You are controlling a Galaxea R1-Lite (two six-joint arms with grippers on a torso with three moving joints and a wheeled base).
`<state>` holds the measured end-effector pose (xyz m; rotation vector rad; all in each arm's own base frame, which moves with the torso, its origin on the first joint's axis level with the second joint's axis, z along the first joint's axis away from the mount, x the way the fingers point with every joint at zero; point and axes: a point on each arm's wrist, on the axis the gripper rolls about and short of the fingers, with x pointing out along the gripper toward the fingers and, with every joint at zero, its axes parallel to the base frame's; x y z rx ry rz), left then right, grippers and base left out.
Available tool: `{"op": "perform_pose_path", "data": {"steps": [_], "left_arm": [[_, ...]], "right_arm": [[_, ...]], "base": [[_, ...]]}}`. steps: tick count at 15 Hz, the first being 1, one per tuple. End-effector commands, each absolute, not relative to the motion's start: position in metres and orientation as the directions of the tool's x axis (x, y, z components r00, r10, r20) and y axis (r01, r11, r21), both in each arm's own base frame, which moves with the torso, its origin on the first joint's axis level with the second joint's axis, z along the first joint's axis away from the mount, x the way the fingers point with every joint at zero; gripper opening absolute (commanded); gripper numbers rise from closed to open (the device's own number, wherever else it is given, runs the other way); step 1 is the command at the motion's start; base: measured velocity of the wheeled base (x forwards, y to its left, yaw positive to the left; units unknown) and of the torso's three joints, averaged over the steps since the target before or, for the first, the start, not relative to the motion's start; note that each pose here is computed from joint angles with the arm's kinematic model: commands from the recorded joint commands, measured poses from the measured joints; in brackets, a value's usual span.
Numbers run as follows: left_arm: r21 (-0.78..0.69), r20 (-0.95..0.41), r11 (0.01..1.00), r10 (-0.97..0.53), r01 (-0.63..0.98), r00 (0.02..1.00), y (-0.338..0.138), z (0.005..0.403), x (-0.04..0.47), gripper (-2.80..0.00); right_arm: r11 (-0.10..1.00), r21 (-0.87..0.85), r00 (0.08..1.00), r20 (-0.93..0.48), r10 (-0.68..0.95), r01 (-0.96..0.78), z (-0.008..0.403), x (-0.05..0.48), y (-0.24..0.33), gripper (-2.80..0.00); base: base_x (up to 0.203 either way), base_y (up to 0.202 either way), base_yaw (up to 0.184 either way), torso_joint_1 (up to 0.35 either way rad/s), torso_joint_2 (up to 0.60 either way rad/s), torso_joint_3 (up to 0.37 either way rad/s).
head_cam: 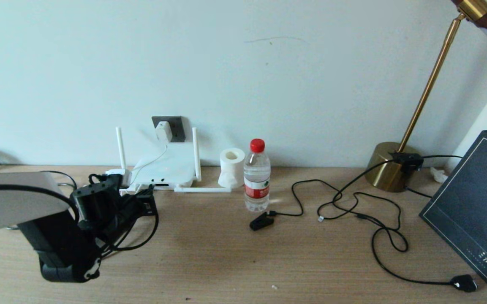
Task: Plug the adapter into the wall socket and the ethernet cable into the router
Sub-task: Plug cable into router interface
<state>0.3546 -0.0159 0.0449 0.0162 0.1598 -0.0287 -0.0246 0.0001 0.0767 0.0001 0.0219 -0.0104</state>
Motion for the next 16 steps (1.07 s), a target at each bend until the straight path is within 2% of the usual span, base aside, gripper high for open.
{"op": "perform_pose_path", "data": {"steps": [1,16], "left_arm": [[0.015,-0.153,0.999,-0.027,0.03,0.988,-0.0159,0.0457,0.3546,-2.8],[0.015,-0.154,0.999,-0.026,0.028,0.988,-0.0153,0.0457,0.3539,-2.8]], "right_arm": [[1.0,0.0,1.0,-0.023,-0.011,0.011,0.0769,-0.0245,0.0001,-2.8],[1.0,0.0,1.0,-0.023,-0.011,0.011,0.0768,-0.0245,0.0001,-2.8]], "base": [[0.0,0.0,0.0,0.0,0.0,0.0],[0.0,0.0,0.0,0.0,0.0,0.0]]}}
